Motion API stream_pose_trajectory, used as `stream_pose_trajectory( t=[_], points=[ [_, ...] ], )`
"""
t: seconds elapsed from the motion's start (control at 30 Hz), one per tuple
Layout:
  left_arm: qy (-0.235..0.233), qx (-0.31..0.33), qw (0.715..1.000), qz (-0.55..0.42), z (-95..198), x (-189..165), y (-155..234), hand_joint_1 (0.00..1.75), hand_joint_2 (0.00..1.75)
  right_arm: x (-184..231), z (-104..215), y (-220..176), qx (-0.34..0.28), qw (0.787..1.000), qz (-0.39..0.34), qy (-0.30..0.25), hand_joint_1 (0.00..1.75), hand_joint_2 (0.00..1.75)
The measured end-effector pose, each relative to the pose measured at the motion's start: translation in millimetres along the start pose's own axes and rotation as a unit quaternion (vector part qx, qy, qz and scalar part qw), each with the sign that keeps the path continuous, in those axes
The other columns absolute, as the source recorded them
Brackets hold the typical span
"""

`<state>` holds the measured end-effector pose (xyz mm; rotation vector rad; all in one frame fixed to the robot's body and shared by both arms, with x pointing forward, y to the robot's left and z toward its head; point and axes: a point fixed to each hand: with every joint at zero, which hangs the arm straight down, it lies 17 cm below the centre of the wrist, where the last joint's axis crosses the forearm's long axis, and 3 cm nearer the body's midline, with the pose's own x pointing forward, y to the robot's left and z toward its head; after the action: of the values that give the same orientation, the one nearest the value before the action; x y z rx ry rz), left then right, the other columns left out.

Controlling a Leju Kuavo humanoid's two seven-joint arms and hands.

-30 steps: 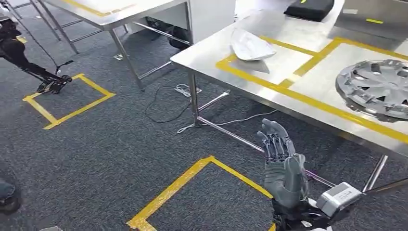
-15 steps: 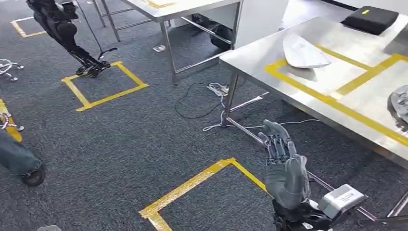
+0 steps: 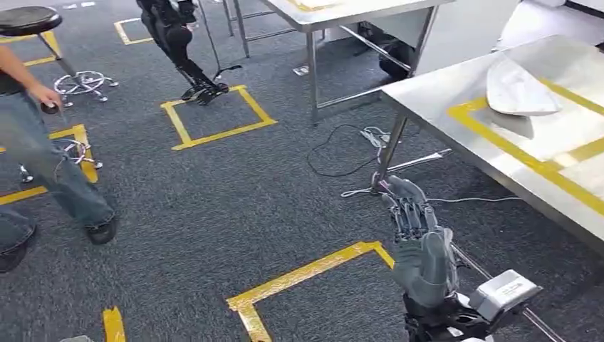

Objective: Take the parts from the cabinet and place them on the table.

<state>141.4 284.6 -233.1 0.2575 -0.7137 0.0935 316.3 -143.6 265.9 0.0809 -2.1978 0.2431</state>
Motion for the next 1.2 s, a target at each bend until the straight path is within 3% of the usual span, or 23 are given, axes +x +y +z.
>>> stream_pose_trajectory(
  t=[1.2],
  points=[
    [0.003, 0.001, 1.0, 0.005, 1.3, -2.0, -1.0, 0.0, 0.0, 0.0, -1.0, -4.2, -0.003, 1.0, 0.005, -0.001, 0.0, 0.0]
  ],
)
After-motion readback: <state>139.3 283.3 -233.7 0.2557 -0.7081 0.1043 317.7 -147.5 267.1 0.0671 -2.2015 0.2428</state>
